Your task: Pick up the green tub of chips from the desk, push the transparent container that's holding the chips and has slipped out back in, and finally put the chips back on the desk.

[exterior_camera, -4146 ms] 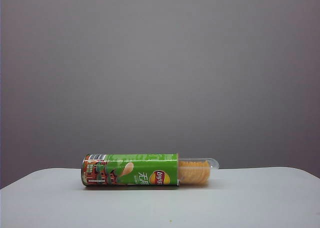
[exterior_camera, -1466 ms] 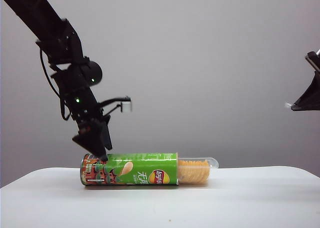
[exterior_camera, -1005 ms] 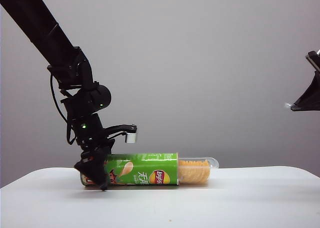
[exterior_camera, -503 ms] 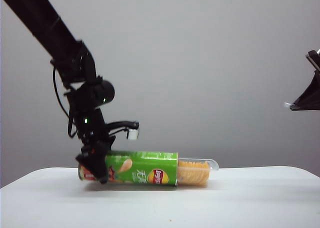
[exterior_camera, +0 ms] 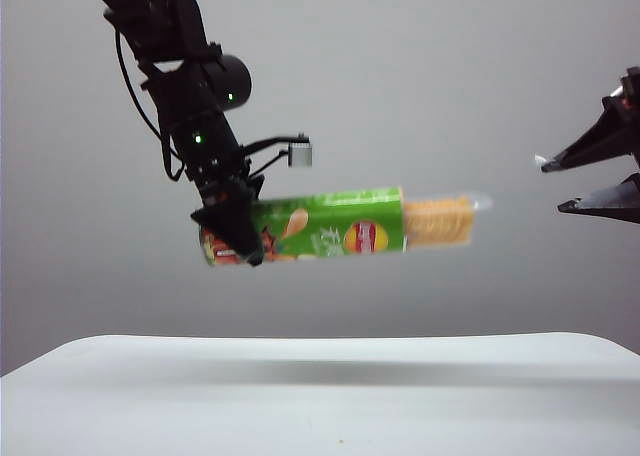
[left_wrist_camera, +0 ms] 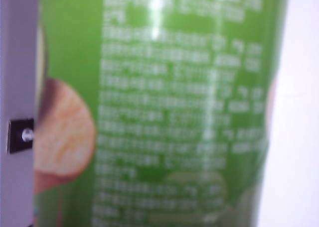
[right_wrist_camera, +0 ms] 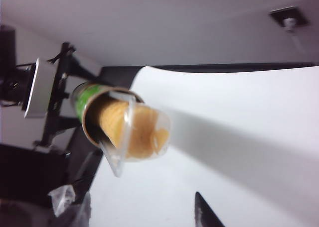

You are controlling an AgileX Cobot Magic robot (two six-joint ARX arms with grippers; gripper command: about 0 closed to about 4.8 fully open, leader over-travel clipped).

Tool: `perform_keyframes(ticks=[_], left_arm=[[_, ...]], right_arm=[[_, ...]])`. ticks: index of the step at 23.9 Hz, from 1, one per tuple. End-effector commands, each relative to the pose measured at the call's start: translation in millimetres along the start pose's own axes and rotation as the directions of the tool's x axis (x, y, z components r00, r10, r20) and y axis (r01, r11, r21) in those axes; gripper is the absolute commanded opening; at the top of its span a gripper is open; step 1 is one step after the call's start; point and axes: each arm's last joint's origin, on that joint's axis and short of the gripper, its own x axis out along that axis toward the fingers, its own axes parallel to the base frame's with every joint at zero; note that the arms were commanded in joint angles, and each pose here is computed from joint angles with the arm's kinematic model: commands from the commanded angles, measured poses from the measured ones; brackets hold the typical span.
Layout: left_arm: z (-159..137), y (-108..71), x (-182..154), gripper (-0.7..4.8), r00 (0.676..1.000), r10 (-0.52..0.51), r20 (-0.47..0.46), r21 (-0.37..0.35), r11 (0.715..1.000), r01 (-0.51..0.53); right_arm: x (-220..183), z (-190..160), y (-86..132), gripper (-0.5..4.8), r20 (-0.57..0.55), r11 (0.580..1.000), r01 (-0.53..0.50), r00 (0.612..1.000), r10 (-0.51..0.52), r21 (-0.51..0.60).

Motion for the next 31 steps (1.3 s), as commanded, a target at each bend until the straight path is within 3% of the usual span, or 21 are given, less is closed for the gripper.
perform_keyframes(ticks=[1, 11, 13, 16, 19, 20, 23, 31], left_arm=[[7.9, -1.9, -3.3, 3.04, 0.999, -0.006, 0.043, 0.013, 1.000, 0.005], [22.9, -9.4, 1.9, 3.04, 0.996, -0.038, 0.081, 0.040, 0.999, 0.035], [24.3, -10.2, 2.3, 3.04, 0.996, -0.040, 0.082, 0.043, 0.998, 0.037], [24.7, -10.5, 2.5, 3.04, 0.996, -0.040, 0.080, 0.044, 0.998, 0.037], [24.6, -10.6, 2.5, 3.04, 0.996, -0.041, 0.080, 0.043, 0.998, 0.038], [24.7, -10.5, 2.5, 3.04, 0.996, -0.041, 0.081, 0.043, 0.998, 0.037], [25.6, -10.5, 2.6, 3.04, 0.995, -0.043, 0.092, 0.046, 0.998, 0.039], [34.7, -13.8, 4.3, 3.04, 0.982, -0.076, 0.173, 0.041, 0.997, 0.070]], right_arm=[[3.4, 1.0, 4.8, 2.62, -0.013, 0.999, -0.048, 0.999, 0.048, -0.016], [22.8, -2.6, 13.9, 2.60, -0.057, 0.997, -0.065, 0.996, 0.063, -0.032], [25.6, -3.3, 15.0, 2.29, -0.062, 0.998, -0.060, 0.996, 0.057, -0.035], [26.1, -3.2, 15.2, 0.95, -0.061, 0.998, -0.057, 0.997, 0.055, -0.037], [25.5, -2.8, 14.8, 0.57, -0.057, 0.998, -0.050, 0.997, 0.047, -0.039], [25.6, -2.7, 14.7, 0.19, -0.056, 0.998, -0.047, 0.997, 0.044, -0.041], [26.8, -2.9, 15.4, -0.03, -0.058, 0.998, -0.049, 0.997, 0.046, -0.044], [33.7, -3.5, 19.3, -0.03, -0.070, 0.996, -0.062, 0.996, 0.058, -0.060]])
